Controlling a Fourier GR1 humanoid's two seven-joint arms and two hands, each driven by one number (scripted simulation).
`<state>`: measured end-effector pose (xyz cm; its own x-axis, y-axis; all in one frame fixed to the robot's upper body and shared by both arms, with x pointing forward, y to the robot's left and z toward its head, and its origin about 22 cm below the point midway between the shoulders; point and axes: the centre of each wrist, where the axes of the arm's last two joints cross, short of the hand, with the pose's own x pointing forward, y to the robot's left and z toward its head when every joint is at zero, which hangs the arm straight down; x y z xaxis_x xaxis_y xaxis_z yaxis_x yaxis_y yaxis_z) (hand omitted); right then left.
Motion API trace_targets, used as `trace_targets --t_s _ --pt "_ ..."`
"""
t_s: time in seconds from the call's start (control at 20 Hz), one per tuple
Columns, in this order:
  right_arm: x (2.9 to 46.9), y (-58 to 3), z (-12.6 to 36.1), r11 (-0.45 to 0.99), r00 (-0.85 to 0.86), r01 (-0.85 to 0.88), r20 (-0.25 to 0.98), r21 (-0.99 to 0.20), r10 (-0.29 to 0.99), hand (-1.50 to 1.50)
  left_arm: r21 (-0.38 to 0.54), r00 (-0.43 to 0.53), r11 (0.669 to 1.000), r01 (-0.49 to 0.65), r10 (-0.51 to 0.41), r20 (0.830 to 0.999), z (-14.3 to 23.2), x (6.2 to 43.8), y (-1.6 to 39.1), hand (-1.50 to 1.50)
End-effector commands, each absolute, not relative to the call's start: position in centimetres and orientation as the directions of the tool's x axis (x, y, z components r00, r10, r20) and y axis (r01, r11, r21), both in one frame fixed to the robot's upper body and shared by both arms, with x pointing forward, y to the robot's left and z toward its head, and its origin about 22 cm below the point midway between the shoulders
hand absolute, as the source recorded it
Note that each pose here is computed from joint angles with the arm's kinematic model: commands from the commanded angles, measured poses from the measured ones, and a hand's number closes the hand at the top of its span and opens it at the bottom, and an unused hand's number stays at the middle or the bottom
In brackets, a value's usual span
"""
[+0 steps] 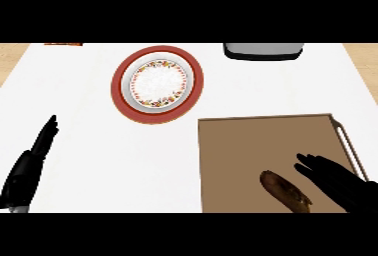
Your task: Pick the sweet potato from the tray and place it in the plate
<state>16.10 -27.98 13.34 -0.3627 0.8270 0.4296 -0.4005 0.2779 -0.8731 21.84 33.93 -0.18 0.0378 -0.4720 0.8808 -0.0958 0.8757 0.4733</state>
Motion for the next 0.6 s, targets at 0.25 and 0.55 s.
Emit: trace_targets --t_s 0.25,0.55 --pt "20.3 -26.0 12.0 0.089 -0.378 -0.469 0.291 -0.879 0.879 -1.50 0.470 0.049 0.877 -0.103 -0.467 0.883 0.1 21.6 32.1 0.00" --pt "21.7 -25.0 9.7 0.066 -0.392 -0.510 0.300 -0.858 0.869 -1.50 0.470 0.047 0.877 -0.096 -0.468 0.882 -1.3 21.9 34.3 0.00"
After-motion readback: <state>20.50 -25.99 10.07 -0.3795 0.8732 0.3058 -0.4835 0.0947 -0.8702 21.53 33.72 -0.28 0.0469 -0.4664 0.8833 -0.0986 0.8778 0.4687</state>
